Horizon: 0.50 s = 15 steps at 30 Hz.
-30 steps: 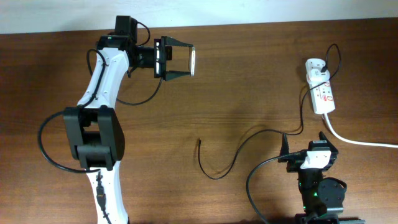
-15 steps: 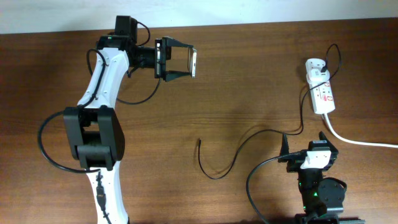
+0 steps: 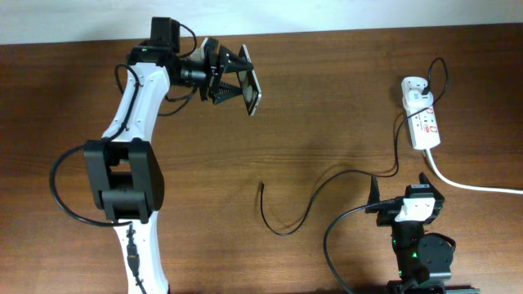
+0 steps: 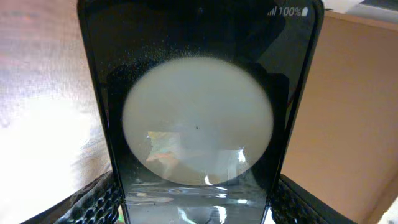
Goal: Plug charger to phone and switch on socket
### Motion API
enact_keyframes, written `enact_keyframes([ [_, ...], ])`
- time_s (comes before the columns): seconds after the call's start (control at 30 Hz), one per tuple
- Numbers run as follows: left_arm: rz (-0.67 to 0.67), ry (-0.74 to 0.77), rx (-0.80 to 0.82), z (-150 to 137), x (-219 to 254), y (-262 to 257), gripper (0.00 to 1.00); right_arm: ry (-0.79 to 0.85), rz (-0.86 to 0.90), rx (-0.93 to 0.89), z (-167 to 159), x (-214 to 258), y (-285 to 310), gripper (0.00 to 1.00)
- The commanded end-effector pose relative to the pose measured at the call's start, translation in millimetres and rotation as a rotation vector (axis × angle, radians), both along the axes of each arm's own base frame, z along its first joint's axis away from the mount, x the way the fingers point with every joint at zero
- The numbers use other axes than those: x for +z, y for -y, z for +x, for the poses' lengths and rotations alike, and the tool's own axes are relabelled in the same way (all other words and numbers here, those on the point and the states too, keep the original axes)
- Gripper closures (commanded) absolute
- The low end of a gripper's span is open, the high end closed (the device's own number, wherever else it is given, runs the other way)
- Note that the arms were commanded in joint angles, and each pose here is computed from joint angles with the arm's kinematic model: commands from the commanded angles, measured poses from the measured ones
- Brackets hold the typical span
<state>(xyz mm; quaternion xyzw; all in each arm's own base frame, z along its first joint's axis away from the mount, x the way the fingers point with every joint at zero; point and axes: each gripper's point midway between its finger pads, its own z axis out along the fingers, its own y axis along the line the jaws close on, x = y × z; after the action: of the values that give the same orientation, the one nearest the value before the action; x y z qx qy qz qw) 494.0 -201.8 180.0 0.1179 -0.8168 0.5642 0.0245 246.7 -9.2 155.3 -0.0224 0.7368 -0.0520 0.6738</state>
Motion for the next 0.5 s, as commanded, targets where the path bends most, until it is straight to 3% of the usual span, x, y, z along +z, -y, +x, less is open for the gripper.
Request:
enact_keyframes([
  [0.0,-0.023,0.093,-0.020,6.1,14.7,2.6,1.00,-0.008,-0.001,-0.007,-0.2,-3.3,0.6,0.01],
  [0.13,-0.088,0.123,-0.053,4.2,26.9,6.3,1.00,0.010,0.027,0.007,0.3,0.8,-2.2,0.01],
  [0.23,-0.140,0.137,-0.077,2.3,36.9,8.9,1.00,0.121,0.278,0.110,-0.4,33.3,-20.9,0.01],
  [0.3,-0.144,0.136,-0.079,1.9,37.5,9.1,1.00,0.109,0.353,0.204,-5.4,46.0,-37.3,0.01],
  [0.47,-0.153,0.136,-0.084,0.9,38.9,9.5,1.00,-0.034,0.364,0.187,-4.1,87.0,-38.8,0.01],
])
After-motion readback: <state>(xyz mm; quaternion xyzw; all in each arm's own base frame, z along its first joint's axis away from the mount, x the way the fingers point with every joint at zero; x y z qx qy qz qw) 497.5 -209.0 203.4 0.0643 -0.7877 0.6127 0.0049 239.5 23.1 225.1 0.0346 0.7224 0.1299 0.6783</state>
